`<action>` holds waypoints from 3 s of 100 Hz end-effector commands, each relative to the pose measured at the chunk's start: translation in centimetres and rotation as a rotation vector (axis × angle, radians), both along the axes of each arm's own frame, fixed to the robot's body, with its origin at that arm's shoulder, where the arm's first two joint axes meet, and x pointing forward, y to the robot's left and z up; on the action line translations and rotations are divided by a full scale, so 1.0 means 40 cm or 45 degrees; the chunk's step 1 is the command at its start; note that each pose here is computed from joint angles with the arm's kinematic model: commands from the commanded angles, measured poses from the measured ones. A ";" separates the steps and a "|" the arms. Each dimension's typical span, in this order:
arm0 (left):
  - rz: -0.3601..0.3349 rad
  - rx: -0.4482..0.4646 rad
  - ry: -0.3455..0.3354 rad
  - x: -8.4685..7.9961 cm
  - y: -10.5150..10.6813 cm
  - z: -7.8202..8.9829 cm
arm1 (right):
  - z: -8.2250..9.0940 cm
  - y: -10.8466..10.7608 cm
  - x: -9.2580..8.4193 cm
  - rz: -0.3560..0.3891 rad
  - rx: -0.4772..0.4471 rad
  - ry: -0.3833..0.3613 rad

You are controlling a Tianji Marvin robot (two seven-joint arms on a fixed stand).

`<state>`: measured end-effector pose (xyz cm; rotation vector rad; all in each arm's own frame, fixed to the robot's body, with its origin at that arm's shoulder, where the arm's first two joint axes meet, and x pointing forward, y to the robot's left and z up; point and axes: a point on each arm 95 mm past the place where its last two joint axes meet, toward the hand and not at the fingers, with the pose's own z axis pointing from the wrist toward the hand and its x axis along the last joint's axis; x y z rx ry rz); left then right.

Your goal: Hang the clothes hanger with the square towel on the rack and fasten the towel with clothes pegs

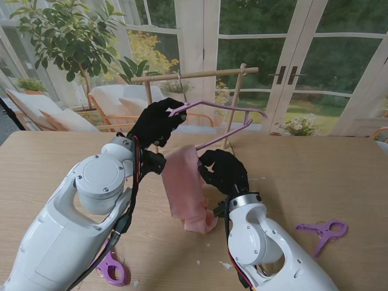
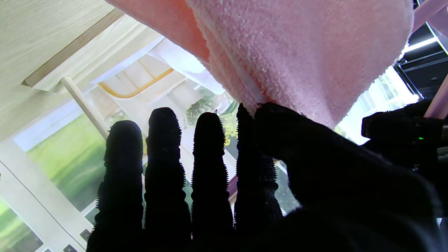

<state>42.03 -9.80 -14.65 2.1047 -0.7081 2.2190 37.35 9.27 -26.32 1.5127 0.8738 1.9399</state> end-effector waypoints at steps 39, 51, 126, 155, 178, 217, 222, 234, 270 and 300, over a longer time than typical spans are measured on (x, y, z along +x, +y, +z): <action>0.015 0.041 0.023 0.004 0.009 -0.029 | 0.057 0.018 -0.032 -0.124 -0.106 -0.224; 0.011 0.051 0.029 0.005 0.008 -0.040 | 0.082 0.025 -0.031 -0.121 -0.100 -0.245; -0.011 0.028 0.069 -0.003 0.011 -0.099 | 0.176 0.002 -0.004 -0.280 -0.030 -0.310; -0.014 -0.007 0.106 0.003 -0.009 -0.108 | 0.188 0.050 -0.013 -0.171 -0.061 -0.335; -0.015 -0.060 0.102 -0.002 -0.014 -0.094 | 0.180 0.042 -0.006 -0.189 -0.101 -0.314; -0.015 -0.141 0.096 -0.012 -0.007 -0.074 | 0.148 0.009 0.024 -0.280 -0.280 -0.219; -0.018 -0.141 0.100 -0.012 -0.006 -0.076 | 0.153 0.002 0.026 -0.304 -0.272 -0.224; -0.031 -0.155 0.107 -0.012 -0.004 -0.081 | 0.166 -0.015 0.037 -0.376 -0.249 -0.245; -0.028 -0.202 0.092 -0.016 0.017 -0.068 | 0.163 -0.075 0.056 -0.530 -0.226 -0.225; -0.025 -0.189 0.080 -0.016 0.026 -0.059 | 0.136 -0.091 0.059 -0.538 -0.232 -0.217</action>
